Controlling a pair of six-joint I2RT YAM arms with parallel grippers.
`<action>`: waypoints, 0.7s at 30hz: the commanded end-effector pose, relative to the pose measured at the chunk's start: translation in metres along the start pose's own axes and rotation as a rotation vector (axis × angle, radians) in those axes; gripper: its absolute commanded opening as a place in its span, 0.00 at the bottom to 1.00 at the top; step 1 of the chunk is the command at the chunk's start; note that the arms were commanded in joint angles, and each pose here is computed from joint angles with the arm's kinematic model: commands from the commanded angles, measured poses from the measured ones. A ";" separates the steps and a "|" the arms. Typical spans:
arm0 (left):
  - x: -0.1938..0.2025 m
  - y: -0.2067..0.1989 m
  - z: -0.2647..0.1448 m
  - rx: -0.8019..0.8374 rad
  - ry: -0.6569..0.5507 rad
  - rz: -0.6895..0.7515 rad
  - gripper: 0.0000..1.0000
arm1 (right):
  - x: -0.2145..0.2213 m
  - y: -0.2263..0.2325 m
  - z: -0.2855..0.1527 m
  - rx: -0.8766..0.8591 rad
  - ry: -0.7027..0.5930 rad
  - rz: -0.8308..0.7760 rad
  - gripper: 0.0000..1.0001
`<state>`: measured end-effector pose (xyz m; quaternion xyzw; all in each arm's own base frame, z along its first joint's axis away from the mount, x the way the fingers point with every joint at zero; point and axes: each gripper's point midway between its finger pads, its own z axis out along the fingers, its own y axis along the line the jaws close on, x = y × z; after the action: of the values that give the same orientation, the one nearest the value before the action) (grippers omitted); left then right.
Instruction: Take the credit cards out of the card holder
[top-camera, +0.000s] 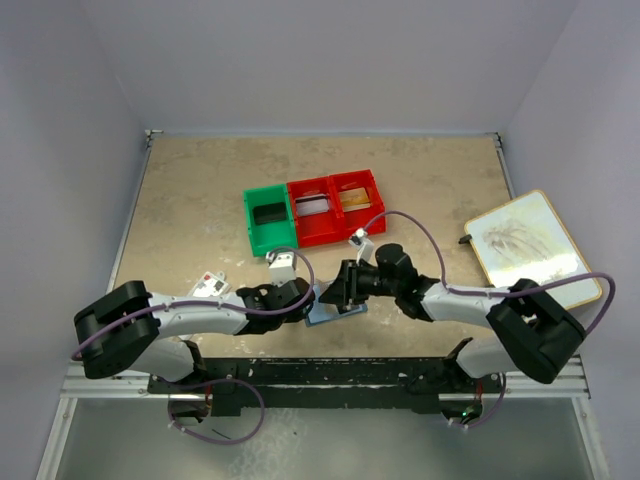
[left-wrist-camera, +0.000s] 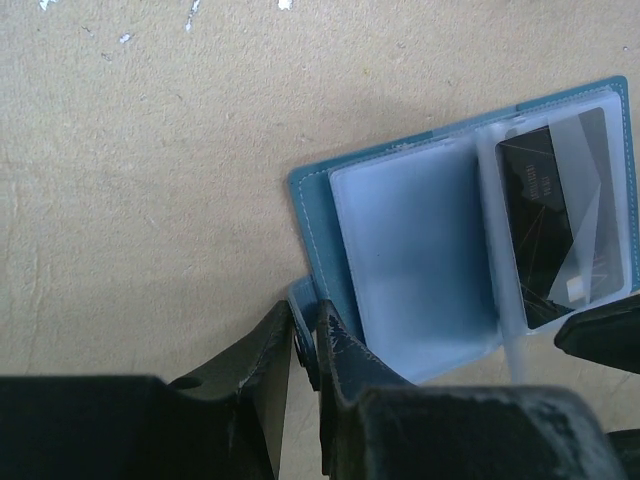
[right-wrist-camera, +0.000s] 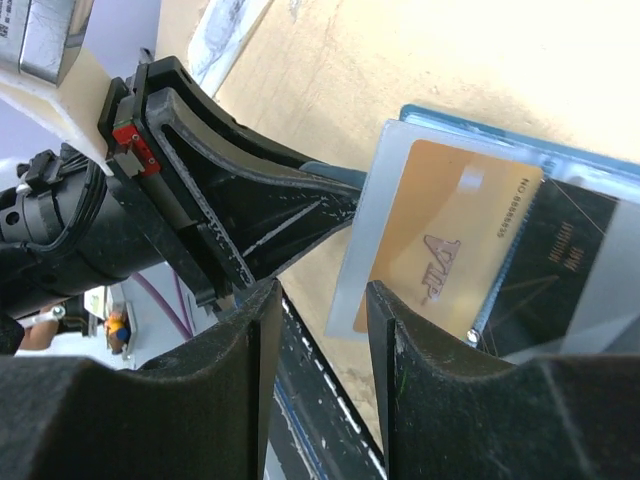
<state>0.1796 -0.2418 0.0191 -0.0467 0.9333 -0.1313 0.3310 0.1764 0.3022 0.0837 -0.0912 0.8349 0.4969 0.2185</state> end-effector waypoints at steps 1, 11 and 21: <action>-0.005 0.006 -0.005 -0.021 -0.024 0.006 0.14 | -0.005 0.022 0.013 -0.073 0.026 -0.086 0.43; -0.018 0.020 -0.020 -0.037 -0.078 -0.034 0.18 | -0.012 0.023 0.016 0.004 -0.009 -0.116 0.46; -0.035 -0.022 -0.046 0.157 -0.078 -0.055 0.27 | -0.020 -0.018 -0.014 0.267 -0.104 -0.058 0.47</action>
<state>0.1768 -0.2247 0.0552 -0.0658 0.9179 -0.1585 0.3577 0.1838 0.2982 0.0900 -0.0885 0.8607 0.4276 0.2619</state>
